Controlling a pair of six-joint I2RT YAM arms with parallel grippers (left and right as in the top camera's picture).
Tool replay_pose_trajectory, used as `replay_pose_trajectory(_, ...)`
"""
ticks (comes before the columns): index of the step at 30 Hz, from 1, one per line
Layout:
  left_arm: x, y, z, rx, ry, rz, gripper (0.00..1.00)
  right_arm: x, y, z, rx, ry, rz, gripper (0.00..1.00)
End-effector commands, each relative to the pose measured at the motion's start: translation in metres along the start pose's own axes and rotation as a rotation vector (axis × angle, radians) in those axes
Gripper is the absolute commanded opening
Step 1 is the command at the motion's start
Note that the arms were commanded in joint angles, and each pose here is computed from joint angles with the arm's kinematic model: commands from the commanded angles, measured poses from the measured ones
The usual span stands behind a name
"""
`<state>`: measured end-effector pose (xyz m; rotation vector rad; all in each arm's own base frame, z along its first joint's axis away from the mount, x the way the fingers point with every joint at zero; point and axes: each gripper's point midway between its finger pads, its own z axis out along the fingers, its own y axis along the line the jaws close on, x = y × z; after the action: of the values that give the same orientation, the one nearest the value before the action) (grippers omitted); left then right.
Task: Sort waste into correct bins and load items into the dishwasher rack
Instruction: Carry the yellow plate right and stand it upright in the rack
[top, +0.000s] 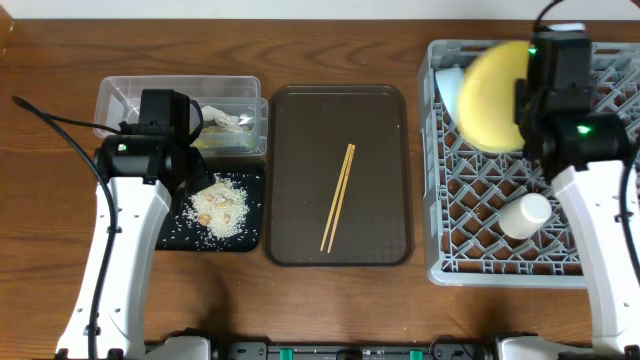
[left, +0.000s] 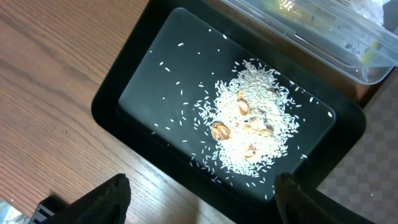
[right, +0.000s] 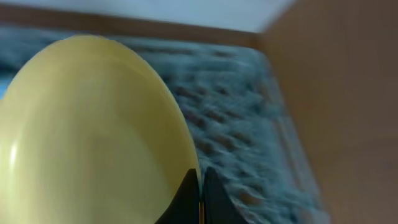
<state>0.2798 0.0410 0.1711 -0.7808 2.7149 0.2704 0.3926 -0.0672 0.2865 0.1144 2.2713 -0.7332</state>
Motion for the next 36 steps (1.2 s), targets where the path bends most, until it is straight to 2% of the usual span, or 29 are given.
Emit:
replay_pose_trajectory(1,-0.003,0.002,-0.004,0.0,-0.012,-0.026,0.77,0.007,-0.034,-0.006,0.166,0.041,-0.132,0.01)
replay_pose_trajectory(13,-0.003,0.002,-0.004,0.0,-0.012,-0.026,0.77,0.042,0.011,0.01,0.06,0.178,-0.272,0.01)
replay_pose_trajectory(22,-0.002,0.002,-0.004,0.0,-0.011,-0.026,0.77,0.057,0.054,0.023,0.016,0.22,-0.356,0.01)
replay_pose_trajectory(27,-0.002,0.002,-0.004,0.0,-0.011,-0.026,0.77,0.06,0.07,0.029,0.006,0.229,-0.269,0.03)
replay_pose_trajectory(28,-0.002,0.002,-0.004,0.0,-0.011,-0.026,0.77,0.06,0.074,0.03,-0.01,0.229,-0.238,0.07)
replay_pose_trajectory(30,-0.002,0.002,-0.004,0.0,-0.011,-0.026,0.77,0.059,0.083,0.03,-0.053,0.223,-0.187,0.37)
replay_pose_trajectory(32,-0.002,0.002,-0.004,0.0,-0.011,-0.026,0.77,0.055,0.087,0.029,-0.078,0.208,-0.129,0.58)
replay_pose_trajectory(36,-0.002,0.002,-0.004,0.0,-0.011,-0.026,0.77,0.036,0.089,0.02,-0.13,0.139,-0.035,0.69)
